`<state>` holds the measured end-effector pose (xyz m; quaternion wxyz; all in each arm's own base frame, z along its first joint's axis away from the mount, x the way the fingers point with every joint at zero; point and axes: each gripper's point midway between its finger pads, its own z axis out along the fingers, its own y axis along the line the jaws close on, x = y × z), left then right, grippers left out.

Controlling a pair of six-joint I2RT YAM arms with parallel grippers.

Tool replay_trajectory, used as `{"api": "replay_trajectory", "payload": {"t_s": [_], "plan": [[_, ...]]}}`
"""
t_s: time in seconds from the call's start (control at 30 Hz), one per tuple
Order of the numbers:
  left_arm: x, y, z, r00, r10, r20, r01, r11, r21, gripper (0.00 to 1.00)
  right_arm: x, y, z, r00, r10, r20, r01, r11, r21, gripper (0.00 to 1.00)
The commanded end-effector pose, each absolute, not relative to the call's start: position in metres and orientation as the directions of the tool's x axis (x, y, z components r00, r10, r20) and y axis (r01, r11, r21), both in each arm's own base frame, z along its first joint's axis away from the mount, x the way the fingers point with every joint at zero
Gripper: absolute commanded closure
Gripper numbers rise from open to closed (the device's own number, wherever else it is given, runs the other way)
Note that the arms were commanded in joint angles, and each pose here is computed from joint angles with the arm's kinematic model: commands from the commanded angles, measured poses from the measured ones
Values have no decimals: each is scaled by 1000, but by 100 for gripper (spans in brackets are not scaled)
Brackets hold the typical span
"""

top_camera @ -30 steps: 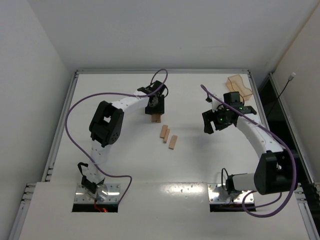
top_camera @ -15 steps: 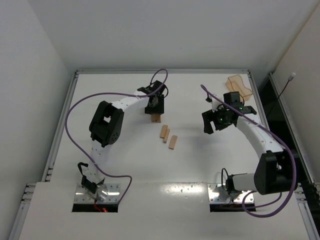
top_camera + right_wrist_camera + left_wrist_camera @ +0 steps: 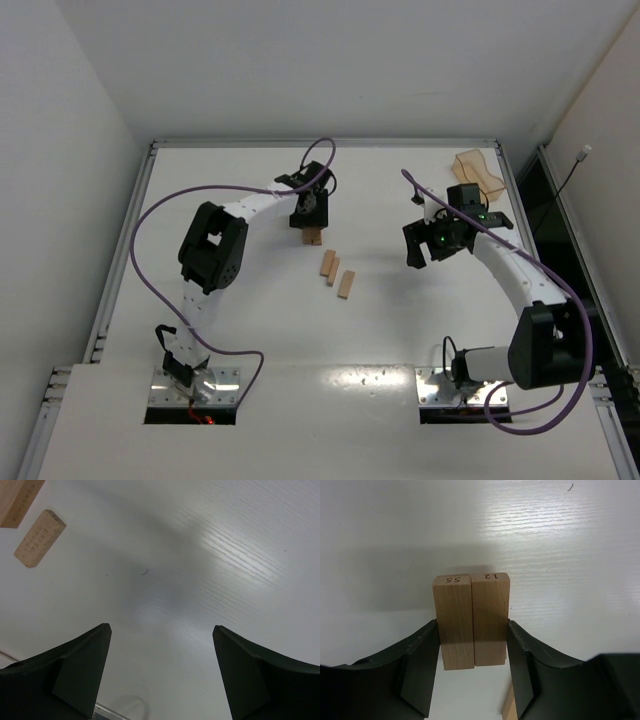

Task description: Build the wood block tower

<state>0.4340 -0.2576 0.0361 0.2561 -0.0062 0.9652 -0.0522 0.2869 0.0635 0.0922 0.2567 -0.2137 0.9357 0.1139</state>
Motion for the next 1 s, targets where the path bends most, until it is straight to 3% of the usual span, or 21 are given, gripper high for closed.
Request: {"api": "replay_trajectory", "payload": {"t_s": [0.0,0.37,0.4,0.67,0.97], "plan": [[423,-259,22,-885,-23,-464,23,995,-93,75,301,62,104,-754,-333,-566,-454,887,83,19],[419,-259,18,-893,-20,-450,27,995,-96,73,301,62,101,-759,-334,-559,-453,887,86,19],[419,-259,18,-893,-20,-450,27,995,-96,64,301,62,101,-759,-334,-559,-453,887,86,19],[418,-260,18,-895,-19,-446,30,994,-103,16,303,62,101,-759,-334,-559,-453,887,86,19],[425,-267,36,-878,-17,-478,53,990,-133,1,306,61,102,-755,-334,-564,-450,890,75,19]]}}
